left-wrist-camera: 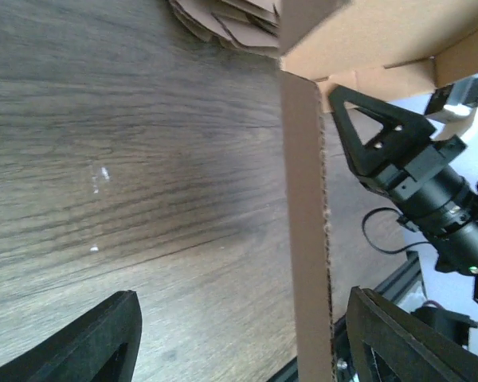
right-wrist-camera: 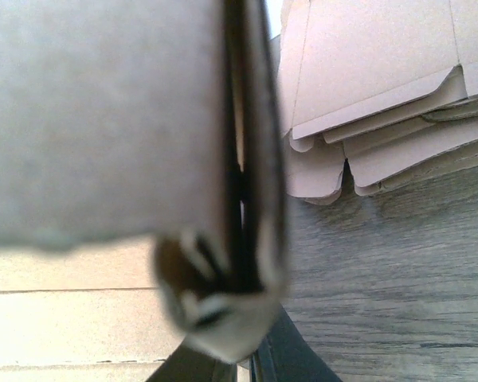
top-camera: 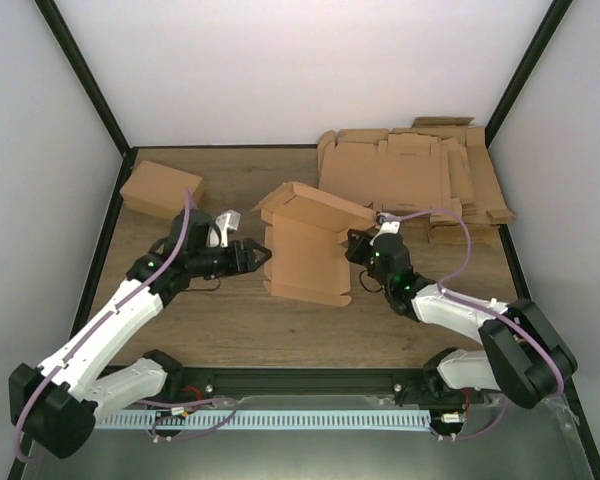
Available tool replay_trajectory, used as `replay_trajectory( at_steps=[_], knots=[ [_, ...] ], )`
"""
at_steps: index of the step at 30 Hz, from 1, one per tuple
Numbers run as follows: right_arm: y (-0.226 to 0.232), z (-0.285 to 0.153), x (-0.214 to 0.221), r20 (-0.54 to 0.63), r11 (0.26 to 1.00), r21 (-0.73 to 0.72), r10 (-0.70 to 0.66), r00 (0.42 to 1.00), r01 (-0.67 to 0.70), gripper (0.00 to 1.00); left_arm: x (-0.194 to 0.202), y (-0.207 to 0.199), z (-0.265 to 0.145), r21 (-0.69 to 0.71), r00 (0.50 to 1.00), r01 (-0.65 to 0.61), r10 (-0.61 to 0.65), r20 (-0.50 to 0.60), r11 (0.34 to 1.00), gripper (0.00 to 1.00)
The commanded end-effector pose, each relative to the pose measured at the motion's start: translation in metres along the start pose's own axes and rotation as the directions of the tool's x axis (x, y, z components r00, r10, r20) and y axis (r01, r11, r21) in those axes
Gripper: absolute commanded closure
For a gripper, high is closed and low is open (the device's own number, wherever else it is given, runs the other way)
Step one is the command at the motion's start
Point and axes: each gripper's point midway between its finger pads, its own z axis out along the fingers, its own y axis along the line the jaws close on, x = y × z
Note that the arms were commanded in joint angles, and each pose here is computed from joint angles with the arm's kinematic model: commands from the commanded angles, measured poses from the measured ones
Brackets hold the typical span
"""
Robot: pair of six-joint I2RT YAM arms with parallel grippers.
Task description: Fold the paper box
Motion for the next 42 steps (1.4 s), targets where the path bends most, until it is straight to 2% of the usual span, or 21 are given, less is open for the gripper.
replay_trajectory(
  at_steps=[1,4,5,7,10,11,13,16,18,22,27,33,37,39,42],
  knots=[
    [0.012,0.004,-0.021,0.069,0.999,-0.025,0.03,0.997,-0.028,0.99,-0.003,-0.027,0.004,0.136,0.999,-0.038,0.042,-0.022,0.99,0.27],
    [0.011,0.006,-0.019,0.062,0.999,-0.025,0.033,0.998,-0.031,0.99,-0.002,-0.031,0.01,0.169,0.997,-0.058,0.066,-0.041,0.984,0.29],
    [0.011,0.006,-0.018,0.061,0.999,-0.024,0.034,0.998,-0.032,0.99,-0.002,-0.029,0.012,0.16,0.997,-0.063,0.07,-0.043,0.985,0.35],
    [0.01,0.007,-0.017,0.055,0.999,-0.025,0.042,0.998,-0.041,0.99,0.0,-0.019,0.019,0.123,0.996,-0.063,0.071,-0.06,0.99,0.54],
    [0.014,0.008,-0.012,0.029,0.998,-0.052,0.048,0.998,-0.046,0.99,0.002,-0.012,0.025,0.089,0.993,-0.077,0.085,-0.088,0.993,0.89],
    [0.019,0.007,-0.011,0.021,0.996,-0.08,0.044,0.999,-0.043,0.94,0.0,-0.01,0.025,0.066,0.992,-0.088,0.094,-0.088,0.994,0.95],
    [0.029,0.004,-0.003,-0.02,0.989,-0.145,0.037,0.999,-0.039,0.72,-0.011,-0.007,0.018,-0.004,0.989,-0.13,0.129,-0.071,0.992,0.96],
    [0.03,0.002,0.019,-0.117,0.988,-0.148,0.035,0.993,-0.052,0.3,-0.025,-0.001,-0.001,-0.144,0.98,-0.188,0.177,-0.089,0.972,0.96],
    [0.03,-0.006,0.04,-0.186,0.988,-0.148,0.02,0.982,-0.049,0.03,-0.03,0.005,-0.009,-0.225,0.97,-0.226,0.198,-0.14,0.948,0.96],
    [0.037,-0.034,0.081,-0.321,0.984,-0.173,-0.02,0.947,-0.038,0.0,-0.025,0.016,-0.014,-0.3,0.949,-0.253,0.175,-0.261,0.92,0.96],
    [0.032,-0.073,0.102,-0.431,0.982,-0.178,-0.02,0.902,-0.063,0.0,-0.011,0.033,-0.019,-0.377,0.918,-0.273,0.122,-0.379,0.885,0.96],
    [0.038,-0.095,0.07,-0.376,0.981,-0.183,-0.132,0.917,0.066,0.0,-0.014,0.032,-0.036,-0.442,0.926,-0.249,0.078,-0.37,0.861,0.96],
    [0.066,-0.092,0.05,-0.404,0.947,-0.31,-0.209,0.891,0.081,0.02,-0.012,0.025,-0.04,-0.456,0.924,-0.249,0.068,-0.376,0.855,0.96],
    [0.089,-0.089,0.029,-0.389,0.926,-0.365,-0.244,0.888,0.094,0.05,-0.015,0.026,-0.047,-0.496,0.925,-0.26,0.066,-0.374,0.828,0.96],
    [0.115,-0.088,0.007,-0.346,0.895,-0.426,-0.293,0.891,0.129,0.07,-0.02,0.019,-0.051,-0.495,0.933,-0.253,0.074,-0.351,0.831,0.96]
  ],
)
